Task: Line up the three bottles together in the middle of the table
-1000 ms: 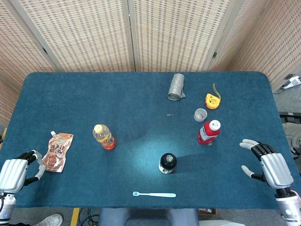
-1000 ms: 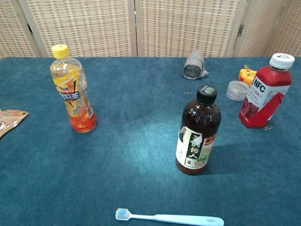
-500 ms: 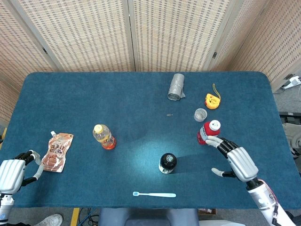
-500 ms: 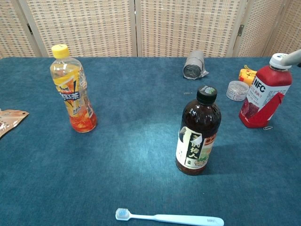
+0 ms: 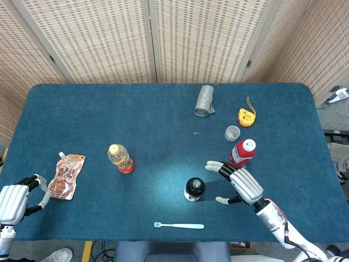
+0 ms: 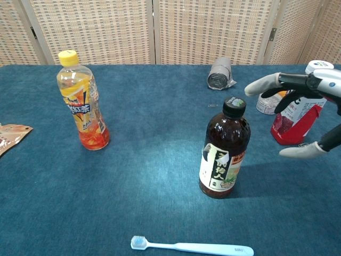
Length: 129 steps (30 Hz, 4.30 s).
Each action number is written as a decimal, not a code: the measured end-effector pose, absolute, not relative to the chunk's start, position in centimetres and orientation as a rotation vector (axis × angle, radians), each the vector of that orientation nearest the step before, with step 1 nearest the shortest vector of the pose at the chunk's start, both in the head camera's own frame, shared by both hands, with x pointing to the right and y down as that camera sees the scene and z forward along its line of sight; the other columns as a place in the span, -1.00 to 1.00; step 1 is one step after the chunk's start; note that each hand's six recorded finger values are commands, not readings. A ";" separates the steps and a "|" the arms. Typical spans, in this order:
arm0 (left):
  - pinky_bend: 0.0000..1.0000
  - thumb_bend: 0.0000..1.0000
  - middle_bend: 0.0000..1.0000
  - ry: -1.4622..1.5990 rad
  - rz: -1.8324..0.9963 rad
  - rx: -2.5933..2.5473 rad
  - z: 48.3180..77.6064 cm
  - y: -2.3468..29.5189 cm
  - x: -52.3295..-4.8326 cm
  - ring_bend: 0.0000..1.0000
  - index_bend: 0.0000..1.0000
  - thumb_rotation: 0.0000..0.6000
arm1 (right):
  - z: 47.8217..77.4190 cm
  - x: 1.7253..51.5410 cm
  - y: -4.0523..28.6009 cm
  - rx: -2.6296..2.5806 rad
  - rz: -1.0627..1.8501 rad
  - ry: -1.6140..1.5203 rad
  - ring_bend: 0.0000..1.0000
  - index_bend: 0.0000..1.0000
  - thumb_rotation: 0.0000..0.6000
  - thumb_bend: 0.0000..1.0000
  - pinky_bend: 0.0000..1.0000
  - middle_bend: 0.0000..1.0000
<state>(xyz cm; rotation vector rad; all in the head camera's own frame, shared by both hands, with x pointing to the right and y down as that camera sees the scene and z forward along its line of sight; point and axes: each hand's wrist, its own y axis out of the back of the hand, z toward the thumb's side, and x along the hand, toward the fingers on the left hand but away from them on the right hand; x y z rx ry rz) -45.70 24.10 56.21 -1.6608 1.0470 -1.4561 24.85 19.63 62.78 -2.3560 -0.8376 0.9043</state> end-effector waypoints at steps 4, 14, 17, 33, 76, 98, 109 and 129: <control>0.32 -0.35 -0.14 1.049 -1.456 -1.666 56.2 24.1 -45.7 -0.10 0.14 1.00 | 63.3 23.5 19.8 -2.395 0.875 -0.821 -0.71 -0.60 1.00 -0.76 -0.39 -0.62; 0.32 -0.35 -0.14 1.061 -1.452 -1.668 56.0 24.0 -45.8 -0.10 0.14 1.00 | 64.7 20.8 20.6 -2.442 0.845 -0.772 -0.71 -0.60 1.00 -0.77 -0.39 -0.59; 0.32 -0.35 -0.14 1.066 -1.450 -1.670 55.9 24.0 -45.8 -0.10 0.14 1.00 | 65.1 20.1 20.6 -2.450 0.838 -0.770 -0.71 -0.60 1.00 -0.76 -0.39 -0.57; 0.32 -0.35 -0.14 1.071 -1.451 -1.674 55.8 24.0 -45.9 -0.10 0.14 1.00 | 66.6 18.9 19.9 -2.456 0.801 -0.866 -0.24 -0.37 1.00 -0.76 -0.10 -0.13; 0.32 -0.35 -0.14 1.087 -1.453 -1.683 55.7 23.9 -46.1 -0.10 0.14 1.00 | 68.4 15.5 11.8 -2.319 0.787 -1.030 -0.02 -0.17 1.00 -0.76 0.05 0.06; 0.32 -0.35 -0.14 1.088 -1.447 -1.690 55.5 23.9 -46.1 -0.10 0.14 1.00 | 70.2 14.5 11.8 -2.339 0.807 -0.978 -0.37 -0.27 1.00 -0.77 -0.01 -0.37; 0.32 -0.35 -0.14 1.075 -1.453 -1.692 55.7 24.0 -45.9 -0.10 0.14 1.00 | 68.9 15.3 11.9 -2.334 0.775 -0.992 -0.72 -0.78 1.00 -0.93 -0.34 -0.82; 0.32 -0.35 -0.14 1.037 -1.457 -1.702 56.4 24.3 -45.4 -0.10 0.14 1.00 | 60.2 20.2 13.1 -2.127 0.760 -0.964 -0.72 -0.78 1.00 -0.94 -0.38 -0.73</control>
